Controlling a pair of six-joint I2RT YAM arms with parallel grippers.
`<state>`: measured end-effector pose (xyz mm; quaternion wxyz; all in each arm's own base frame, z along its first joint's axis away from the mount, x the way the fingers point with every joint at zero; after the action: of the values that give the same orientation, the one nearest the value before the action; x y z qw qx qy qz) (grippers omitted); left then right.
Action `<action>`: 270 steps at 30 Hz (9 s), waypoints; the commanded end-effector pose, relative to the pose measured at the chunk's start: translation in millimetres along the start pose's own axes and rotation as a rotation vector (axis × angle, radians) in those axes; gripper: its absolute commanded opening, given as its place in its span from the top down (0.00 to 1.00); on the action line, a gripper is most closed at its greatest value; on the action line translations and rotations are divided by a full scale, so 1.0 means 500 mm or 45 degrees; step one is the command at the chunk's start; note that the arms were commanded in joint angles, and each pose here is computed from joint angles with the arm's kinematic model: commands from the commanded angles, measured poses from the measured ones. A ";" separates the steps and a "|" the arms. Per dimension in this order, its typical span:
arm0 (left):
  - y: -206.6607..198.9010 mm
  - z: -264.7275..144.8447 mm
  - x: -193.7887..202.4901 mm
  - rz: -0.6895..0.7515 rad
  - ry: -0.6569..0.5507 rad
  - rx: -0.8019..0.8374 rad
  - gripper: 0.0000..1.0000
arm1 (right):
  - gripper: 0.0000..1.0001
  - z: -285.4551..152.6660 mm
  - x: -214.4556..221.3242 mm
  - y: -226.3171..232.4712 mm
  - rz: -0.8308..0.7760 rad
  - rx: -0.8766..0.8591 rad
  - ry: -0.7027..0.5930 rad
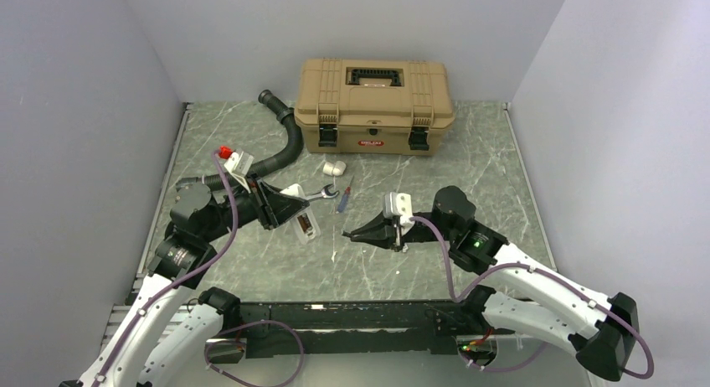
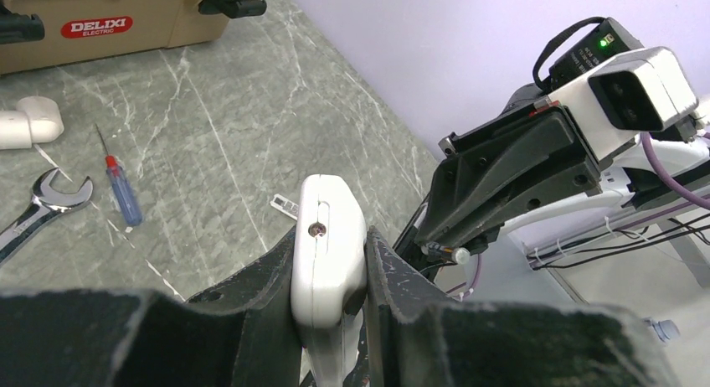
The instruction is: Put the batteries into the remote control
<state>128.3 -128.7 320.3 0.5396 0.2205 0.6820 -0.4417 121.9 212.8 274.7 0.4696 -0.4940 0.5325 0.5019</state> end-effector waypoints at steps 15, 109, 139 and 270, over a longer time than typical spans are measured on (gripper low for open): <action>-0.066 -0.012 -0.051 0.199 -0.225 0.459 1.00 | 1.00 -0.019 -0.091 0.027 -0.159 -0.076 -0.133; 0.028 0.131 0.089 -0.741 -0.391 -0.140 1.00 | 1.00 0.104 -0.093 -0.055 1.019 0.720 0.886; 0.027 0.138 0.096 -0.748 -0.371 -0.102 1.00 | 1.00 0.109 -0.085 -0.077 0.854 0.682 0.934; 0.033 0.127 0.113 -0.754 -0.363 -0.150 1.00 | 0.59 0.127 -0.145 -0.092 0.853 0.756 0.811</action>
<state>160.3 -183.6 243.4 0.4754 -0.0858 0.6924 -0.5359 174.1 285.1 309.0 0.1592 -0.2843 0.9130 0.2456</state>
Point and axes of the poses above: each gripper's point midway between its finger pads, its own z axis out along the fingers, its own y axis along the line the jaws close on, x = y × z, the point moved 9 cm from there along -z, back along the fingers, and after that the axes turned 13 degrees about z, right-handed, at the moved point
